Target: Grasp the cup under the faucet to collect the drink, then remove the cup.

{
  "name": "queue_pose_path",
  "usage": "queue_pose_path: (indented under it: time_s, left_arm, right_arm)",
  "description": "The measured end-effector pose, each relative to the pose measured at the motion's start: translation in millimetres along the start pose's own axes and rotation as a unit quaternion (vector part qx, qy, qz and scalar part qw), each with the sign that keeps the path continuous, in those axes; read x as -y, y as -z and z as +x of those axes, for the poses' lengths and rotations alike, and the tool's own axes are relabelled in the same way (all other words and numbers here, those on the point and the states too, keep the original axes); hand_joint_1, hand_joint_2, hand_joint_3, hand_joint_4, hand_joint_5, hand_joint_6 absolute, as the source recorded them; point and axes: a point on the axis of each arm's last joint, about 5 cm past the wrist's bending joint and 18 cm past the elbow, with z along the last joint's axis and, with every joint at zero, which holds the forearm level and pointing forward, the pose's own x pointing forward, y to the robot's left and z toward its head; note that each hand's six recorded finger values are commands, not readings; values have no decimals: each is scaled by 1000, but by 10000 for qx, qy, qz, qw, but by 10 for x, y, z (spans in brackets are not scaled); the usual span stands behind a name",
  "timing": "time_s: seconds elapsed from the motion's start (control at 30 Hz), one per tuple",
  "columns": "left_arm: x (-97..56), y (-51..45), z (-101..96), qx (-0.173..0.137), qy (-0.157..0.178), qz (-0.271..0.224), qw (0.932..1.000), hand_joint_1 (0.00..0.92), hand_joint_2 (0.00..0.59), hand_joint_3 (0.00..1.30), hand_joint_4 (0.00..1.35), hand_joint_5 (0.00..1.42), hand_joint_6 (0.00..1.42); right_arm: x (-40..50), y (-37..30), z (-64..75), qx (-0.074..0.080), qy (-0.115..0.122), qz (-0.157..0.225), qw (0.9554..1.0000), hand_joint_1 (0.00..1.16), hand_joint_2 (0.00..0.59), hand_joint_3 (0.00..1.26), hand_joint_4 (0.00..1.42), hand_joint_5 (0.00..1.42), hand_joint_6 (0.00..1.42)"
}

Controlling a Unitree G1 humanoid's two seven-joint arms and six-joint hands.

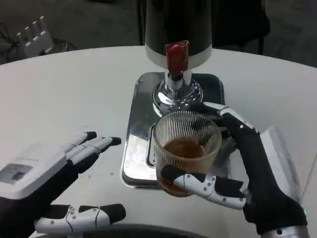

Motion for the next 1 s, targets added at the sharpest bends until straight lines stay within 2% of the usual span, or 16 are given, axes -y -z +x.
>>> queue_pose_path:
  time_s: [0.17,0.3,0.43,0.67,0.77,1.0]
  left_arm:
    - [0,-57,-42,56,50,10,10000,0,113,77,0,0,171]
    - [-7,-83,-77,9,61,-24,10000,0,113,77,0,0,166]
    - [-12,-104,-104,-11,32,-125,9999,0,113,77,0,0,164]
    - [1,-151,-153,-68,71,-182,9998,0,112,73,0,0,162]
    - [-4,-163,-156,-47,54,-186,9998,0,109,70,0,0,161]
    - [-9,-181,-169,-15,45,-192,9998,0,107,67,0,0,159]
  right_arm:
    - [73,-56,-55,164,-103,-11,9998,792,207,775,832,976,950]
    - [128,-78,-62,198,-84,9,9998,792,207,776,834,978,952]
    - [182,-87,-114,138,-145,21,9998,799,198,784,834,990,971]
    - [248,-110,-142,140,-157,-14,9998,801,197,791,843,1006,991]
    - [264,-126,-150,162,-218,5,9996,801,197,792,845,1007,992]
    - [272,-120,-157,138,-297,1,9995,802,197,799,845,1008,1000]
